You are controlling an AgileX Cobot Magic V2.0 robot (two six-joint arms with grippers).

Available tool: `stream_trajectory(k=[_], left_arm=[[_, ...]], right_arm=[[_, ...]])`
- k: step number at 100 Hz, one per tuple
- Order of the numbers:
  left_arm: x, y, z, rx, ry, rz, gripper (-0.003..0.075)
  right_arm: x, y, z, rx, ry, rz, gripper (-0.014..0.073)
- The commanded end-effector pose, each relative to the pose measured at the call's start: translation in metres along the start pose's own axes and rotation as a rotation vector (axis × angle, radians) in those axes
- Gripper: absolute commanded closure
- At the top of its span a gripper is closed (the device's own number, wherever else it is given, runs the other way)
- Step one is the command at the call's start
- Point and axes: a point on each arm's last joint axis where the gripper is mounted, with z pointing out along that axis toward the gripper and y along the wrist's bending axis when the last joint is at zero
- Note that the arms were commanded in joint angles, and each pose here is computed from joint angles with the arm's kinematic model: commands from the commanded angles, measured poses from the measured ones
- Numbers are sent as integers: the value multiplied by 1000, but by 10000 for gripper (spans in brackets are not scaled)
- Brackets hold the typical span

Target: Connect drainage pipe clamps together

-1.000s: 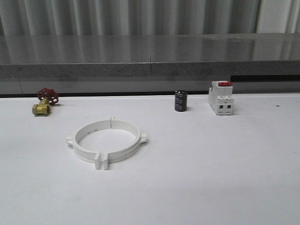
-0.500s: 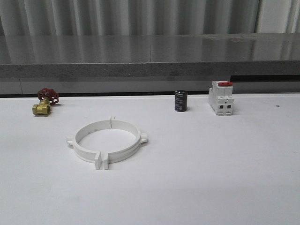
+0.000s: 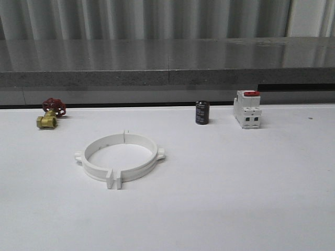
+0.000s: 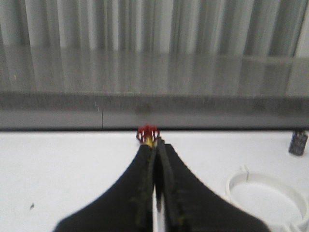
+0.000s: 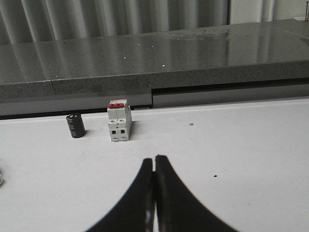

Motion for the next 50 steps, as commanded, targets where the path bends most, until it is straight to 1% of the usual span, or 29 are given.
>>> stream_trajectory(k=[1, 6, 23, 50], left_arm=[[4, -1, -3, 17, -100, 2, 741], [5, 0, -2, 2, -84, 3, 741], [4, 3, -3, -47, -99, 4, 741], [4, 3, -3, -49, -101, 5, 741]], right_arm=[[-15, 1, -3, -5, -121, -2, 662], [-15, 1, -3, -5, -121, -2, 662], [-15, 1, -3, -5, -122, -2, 662], [-15, 1, -3, -5, -122, -2, 662]])
